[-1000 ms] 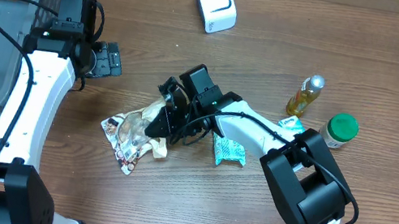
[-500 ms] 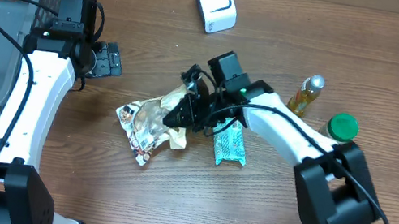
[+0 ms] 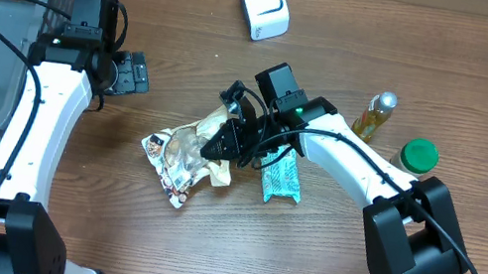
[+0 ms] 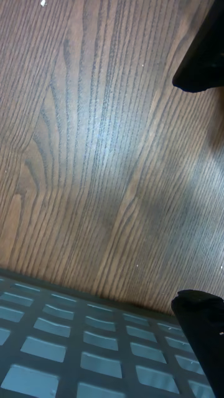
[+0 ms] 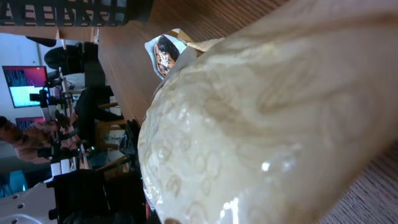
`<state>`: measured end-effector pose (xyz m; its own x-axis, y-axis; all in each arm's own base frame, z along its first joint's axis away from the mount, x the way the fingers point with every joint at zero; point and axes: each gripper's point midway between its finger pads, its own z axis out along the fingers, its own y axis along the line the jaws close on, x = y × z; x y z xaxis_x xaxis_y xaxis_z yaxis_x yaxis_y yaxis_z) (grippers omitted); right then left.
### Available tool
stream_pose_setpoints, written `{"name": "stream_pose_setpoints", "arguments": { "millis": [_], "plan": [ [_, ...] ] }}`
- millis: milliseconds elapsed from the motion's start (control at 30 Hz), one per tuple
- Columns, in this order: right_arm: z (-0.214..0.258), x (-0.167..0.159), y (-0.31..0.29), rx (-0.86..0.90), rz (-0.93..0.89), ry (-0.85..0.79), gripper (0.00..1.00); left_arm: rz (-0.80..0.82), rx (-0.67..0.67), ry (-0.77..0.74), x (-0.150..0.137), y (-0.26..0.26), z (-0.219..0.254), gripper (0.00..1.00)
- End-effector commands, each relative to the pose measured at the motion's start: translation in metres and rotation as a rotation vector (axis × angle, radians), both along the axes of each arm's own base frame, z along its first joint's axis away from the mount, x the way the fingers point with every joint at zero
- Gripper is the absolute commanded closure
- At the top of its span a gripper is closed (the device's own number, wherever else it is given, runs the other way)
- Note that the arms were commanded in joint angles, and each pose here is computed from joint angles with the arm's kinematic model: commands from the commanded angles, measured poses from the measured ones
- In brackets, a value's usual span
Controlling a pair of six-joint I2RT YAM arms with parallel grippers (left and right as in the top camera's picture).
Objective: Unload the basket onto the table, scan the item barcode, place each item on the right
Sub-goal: 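Grasp the PanTree bag with the right gripper and lift it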
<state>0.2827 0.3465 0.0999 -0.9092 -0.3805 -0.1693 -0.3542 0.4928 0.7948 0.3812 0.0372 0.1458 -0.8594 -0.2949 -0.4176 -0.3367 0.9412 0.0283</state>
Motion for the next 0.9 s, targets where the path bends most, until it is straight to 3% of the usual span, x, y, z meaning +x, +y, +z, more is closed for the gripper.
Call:
{"name": "stream_pose_setpoints", "arguments": {
  "millis": [0, 633, 867],
  "plan": [
    [0.019, 0.001, 0.006, 0.047, 0.023, -0.046, 0.96, -0.004, 0.014, 0.005, 0.001, 0.002, -0.001, 0.01],
    [0.02, 0.003, 0.006, 0.05, 0.024, -0.054, 0.96, -0.005, 0.014, 0.005, 0.001, 0.002, -0.001, 0.01],
    [0.039, 0.032, -0.002, -0.006, -0.034, -0.147, 0.96, -0.005, 0.014, 0.005, 0.001, 0.001, -0.001, 0.01]
  ]
}}
